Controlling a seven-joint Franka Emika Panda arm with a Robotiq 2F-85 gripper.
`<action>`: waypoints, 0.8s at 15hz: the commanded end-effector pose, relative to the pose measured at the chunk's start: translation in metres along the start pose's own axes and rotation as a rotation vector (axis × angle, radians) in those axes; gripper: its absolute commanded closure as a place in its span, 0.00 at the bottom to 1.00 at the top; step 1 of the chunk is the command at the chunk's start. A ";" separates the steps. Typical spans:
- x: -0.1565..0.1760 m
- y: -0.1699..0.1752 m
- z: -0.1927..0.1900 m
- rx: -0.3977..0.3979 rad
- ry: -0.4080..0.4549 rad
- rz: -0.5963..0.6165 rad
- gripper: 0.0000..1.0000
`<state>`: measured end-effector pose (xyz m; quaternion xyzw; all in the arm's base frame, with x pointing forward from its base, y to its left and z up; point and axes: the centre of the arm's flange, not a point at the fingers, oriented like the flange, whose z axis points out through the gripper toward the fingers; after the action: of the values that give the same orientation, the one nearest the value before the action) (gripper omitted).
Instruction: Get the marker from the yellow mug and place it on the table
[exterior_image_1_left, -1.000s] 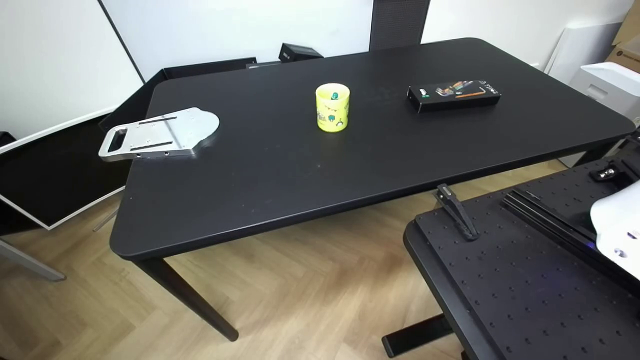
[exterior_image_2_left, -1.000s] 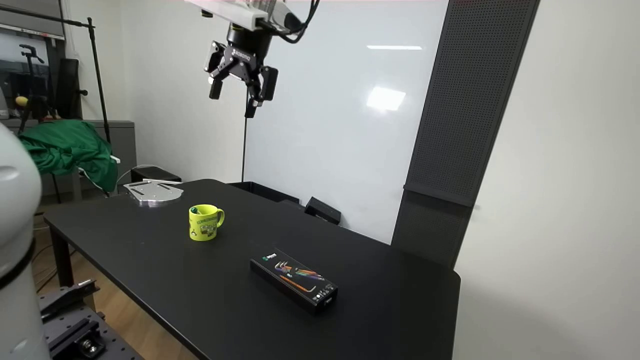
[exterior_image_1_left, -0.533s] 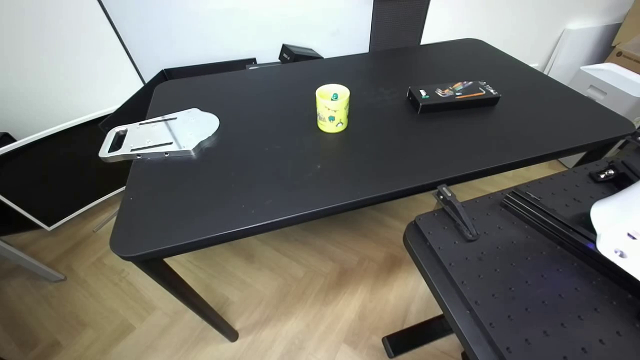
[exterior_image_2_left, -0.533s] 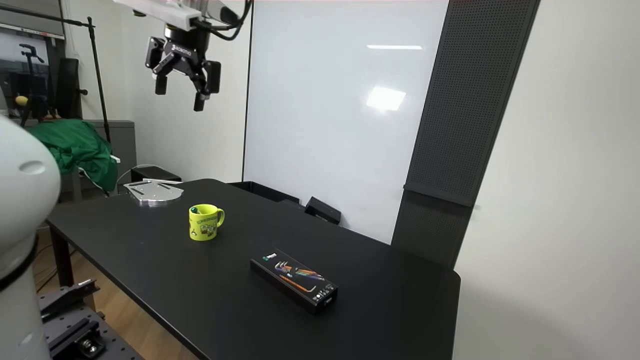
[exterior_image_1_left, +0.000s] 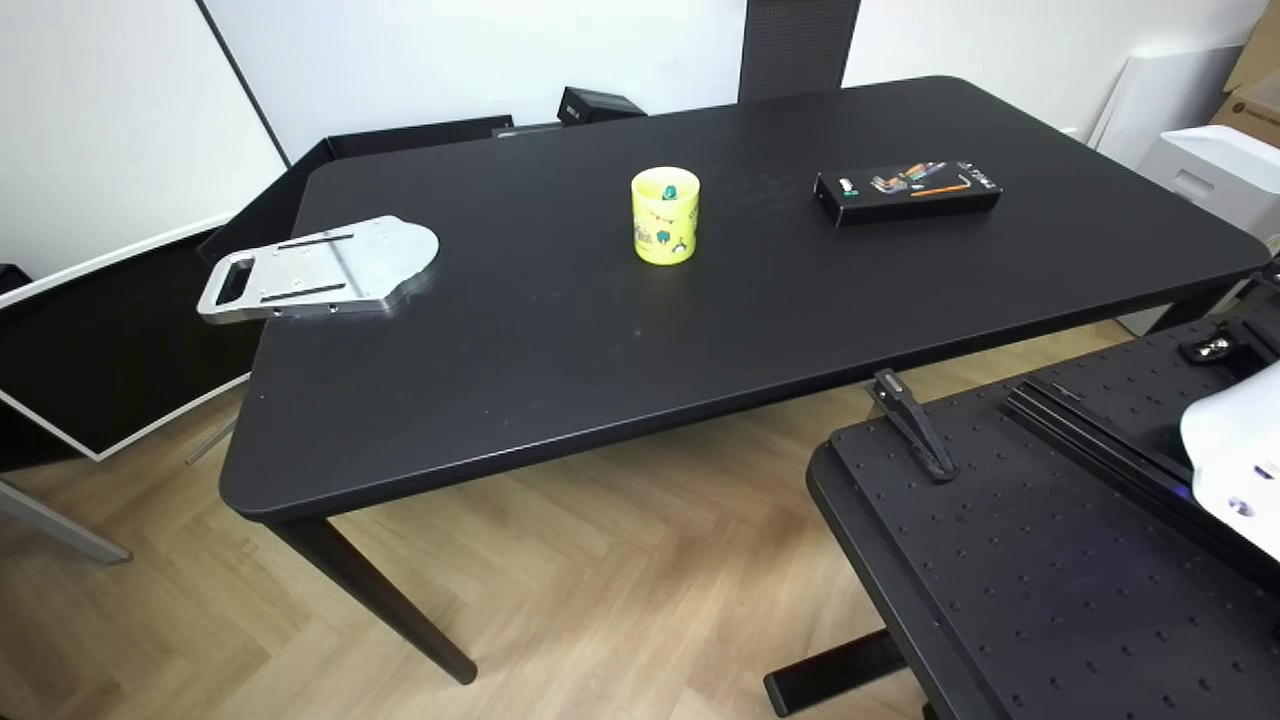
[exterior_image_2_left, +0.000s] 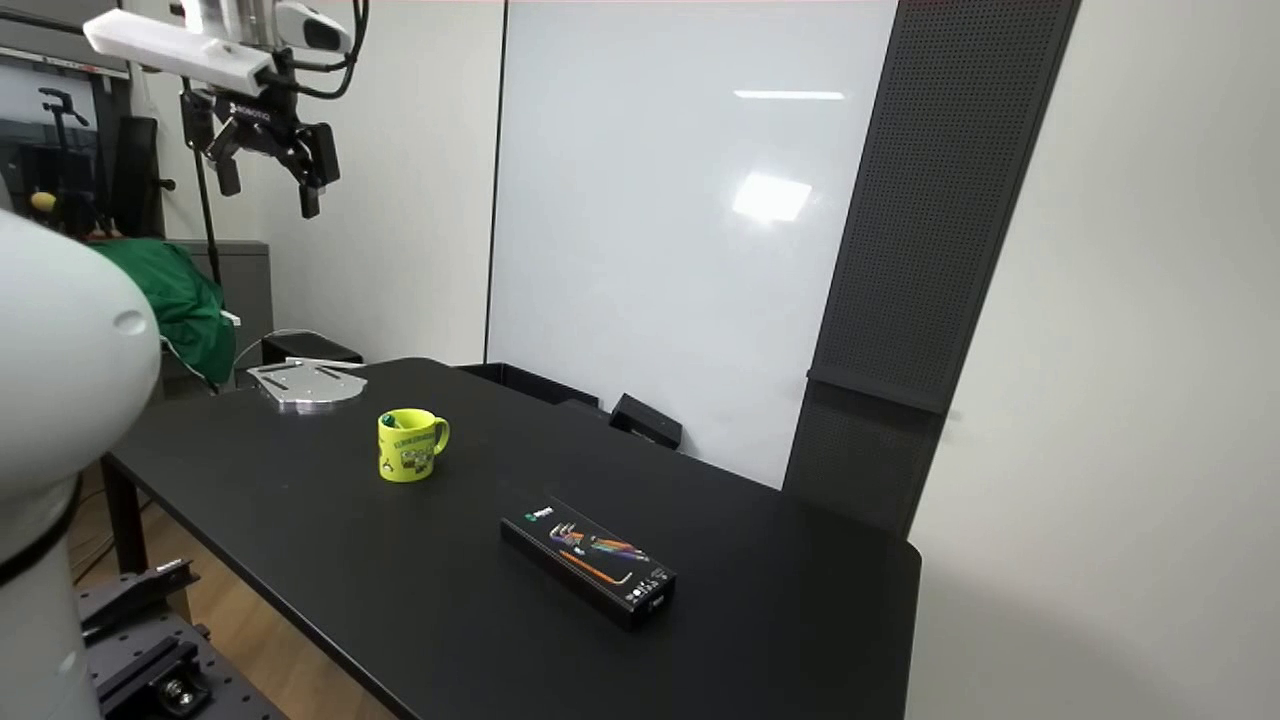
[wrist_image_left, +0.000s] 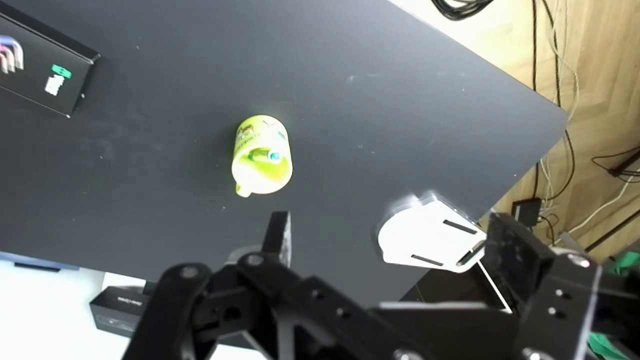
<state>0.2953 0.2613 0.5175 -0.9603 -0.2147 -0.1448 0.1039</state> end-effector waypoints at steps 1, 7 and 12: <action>0.012 -0.038 0.030 -0.027 0.078 -0.011 0.00; 0.010 -0.041 0.036 -0.021 0.075 -0.047 0.00; 0.010 -0.041 0.036 -0.021 0.076 -0.047 0.00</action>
<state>0.2941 0.3113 0.4927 -0.9498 -0.2316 -0.1857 0.0985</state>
